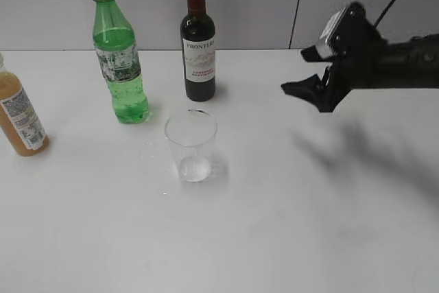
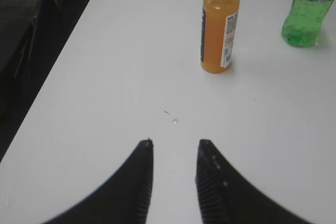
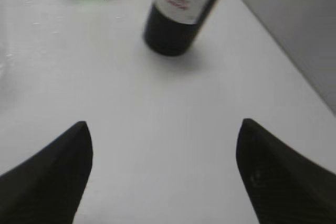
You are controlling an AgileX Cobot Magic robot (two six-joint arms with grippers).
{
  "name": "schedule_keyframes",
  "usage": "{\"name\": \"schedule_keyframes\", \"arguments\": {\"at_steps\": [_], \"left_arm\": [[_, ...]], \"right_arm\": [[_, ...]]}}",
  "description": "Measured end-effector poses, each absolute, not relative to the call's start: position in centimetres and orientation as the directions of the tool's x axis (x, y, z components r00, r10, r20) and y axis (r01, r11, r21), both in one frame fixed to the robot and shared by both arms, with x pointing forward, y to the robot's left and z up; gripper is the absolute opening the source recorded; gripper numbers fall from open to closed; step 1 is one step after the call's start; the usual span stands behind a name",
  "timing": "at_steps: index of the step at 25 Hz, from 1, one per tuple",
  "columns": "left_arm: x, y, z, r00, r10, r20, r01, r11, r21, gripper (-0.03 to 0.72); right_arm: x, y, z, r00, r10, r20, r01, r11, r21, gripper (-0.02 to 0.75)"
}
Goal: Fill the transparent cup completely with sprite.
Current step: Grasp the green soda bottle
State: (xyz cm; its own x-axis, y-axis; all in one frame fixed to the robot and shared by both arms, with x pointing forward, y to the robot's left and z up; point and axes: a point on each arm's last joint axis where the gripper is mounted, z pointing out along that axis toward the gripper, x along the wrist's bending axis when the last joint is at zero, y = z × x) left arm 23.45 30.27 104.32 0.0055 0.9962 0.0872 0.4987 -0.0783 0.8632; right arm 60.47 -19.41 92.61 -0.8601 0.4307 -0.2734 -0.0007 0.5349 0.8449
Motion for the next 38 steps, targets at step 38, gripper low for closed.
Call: {"name": "schedule_keyframes", "arguments": {"at_steps": [38], "left_arm": [[23.5, 30.3, 104.3, 0.006, 0.996, 0.087, 0.499, -0.078, 0.863, 0.232]], "right_arm": [[56.3, -26.0, 114.0, -0.06, 0.998, 0.019, 0.902, 0.046, 0.429, 0.592]]}}
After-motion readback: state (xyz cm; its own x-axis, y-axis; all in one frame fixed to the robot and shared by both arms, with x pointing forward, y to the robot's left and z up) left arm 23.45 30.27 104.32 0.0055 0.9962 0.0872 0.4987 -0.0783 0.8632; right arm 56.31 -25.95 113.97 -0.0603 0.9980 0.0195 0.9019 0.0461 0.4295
